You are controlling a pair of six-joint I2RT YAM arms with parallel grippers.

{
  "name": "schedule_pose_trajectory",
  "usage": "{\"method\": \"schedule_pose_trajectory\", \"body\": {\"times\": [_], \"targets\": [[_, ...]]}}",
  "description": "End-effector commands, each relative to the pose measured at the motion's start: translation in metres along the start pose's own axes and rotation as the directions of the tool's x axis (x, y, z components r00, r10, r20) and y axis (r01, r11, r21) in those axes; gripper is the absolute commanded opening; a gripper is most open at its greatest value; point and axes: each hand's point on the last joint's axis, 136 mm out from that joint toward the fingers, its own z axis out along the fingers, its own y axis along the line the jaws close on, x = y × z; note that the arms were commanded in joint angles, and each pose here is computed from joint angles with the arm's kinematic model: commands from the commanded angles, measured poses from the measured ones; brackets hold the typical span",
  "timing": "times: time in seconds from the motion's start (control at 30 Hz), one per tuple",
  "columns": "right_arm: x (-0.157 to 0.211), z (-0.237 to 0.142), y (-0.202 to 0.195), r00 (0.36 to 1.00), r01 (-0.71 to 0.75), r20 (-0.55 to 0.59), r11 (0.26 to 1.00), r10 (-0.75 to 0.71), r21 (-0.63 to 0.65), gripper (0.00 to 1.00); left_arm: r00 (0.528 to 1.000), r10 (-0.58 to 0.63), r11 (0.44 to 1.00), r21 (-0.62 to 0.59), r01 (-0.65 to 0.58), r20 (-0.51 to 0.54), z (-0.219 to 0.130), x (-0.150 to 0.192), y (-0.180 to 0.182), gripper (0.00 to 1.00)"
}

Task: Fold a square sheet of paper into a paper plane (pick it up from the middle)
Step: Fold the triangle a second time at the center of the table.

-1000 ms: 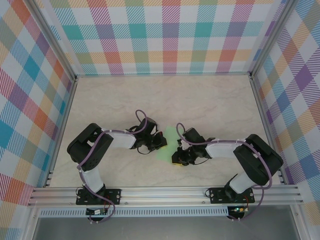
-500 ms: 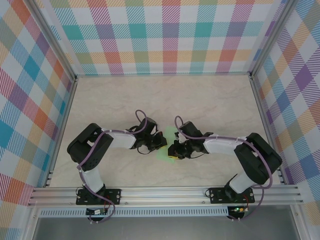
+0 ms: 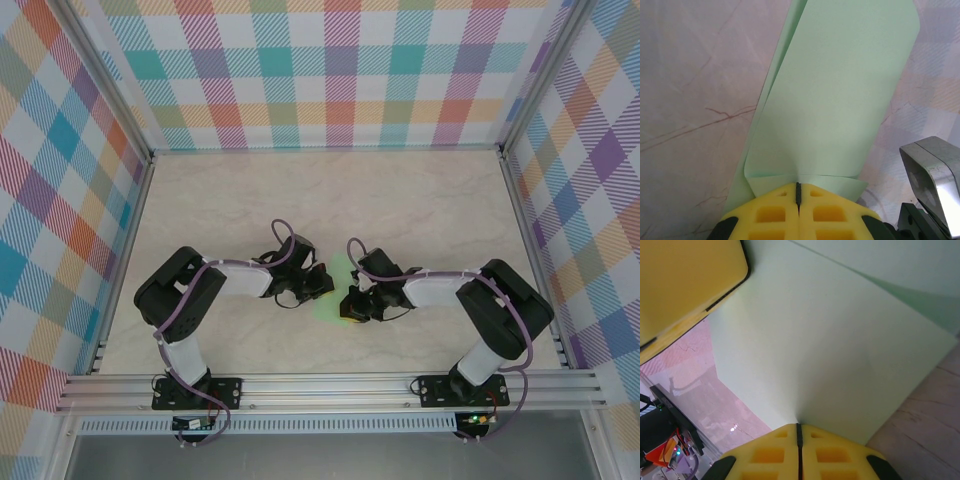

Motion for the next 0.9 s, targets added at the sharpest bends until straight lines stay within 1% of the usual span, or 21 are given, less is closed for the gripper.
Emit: {"method": "schedule_pose_trajectory", "body": {"times": [0.0,0.1,0.23,0.47,0.67,0.87], "targets": [[0.024,0.006,-0.043,0.996,-0.047,-0.064,0.988,0.057,0.149,0.08,0.999,0.036,0.999,-0.01,-0.036,0.03,-0.015,-0.004,-0.013,0.06],[0.022,0.007,-0.041,0.996,-0.047,-0.063,0.988,0.056,0.146,0.08,0.998,0.046,0.999,0.011,-0.046,0.034,-0.023,-0.002,-0.025,0.06],[0.02,0.005,-0.04,0.997,-0.042,-0.056,0.987,0.051,0.156,0.08,0.999,0.041,0.998,0.052,-0.043,0.035,-0.028,0.006,-0.03,0.05],[0.02,0.006,-0.042,0.997,-0.045,-0.058,0.986,0.055,0.158,0.08,0.998,0.043,0.997,0.06,-0.041,-0.038,-0.01,0.029,-0.028,0.03],[0.023,0.007,-0.046,0.996,-0.05,-0.061,0.985,0.061,0.165,0.08,0.998,0.025,1.0,-0.001,-0.025,-0.052,0.007,0.036,-0.011,0.02],[0.025,0.009,-0.051,0.995,-0.054,-0.069,0.983,0.067,0.176,0.08,1.0,0.015,0.997,-0.078,-0.017,-0.019,0.012,0.033,0.014,0.0]]}}
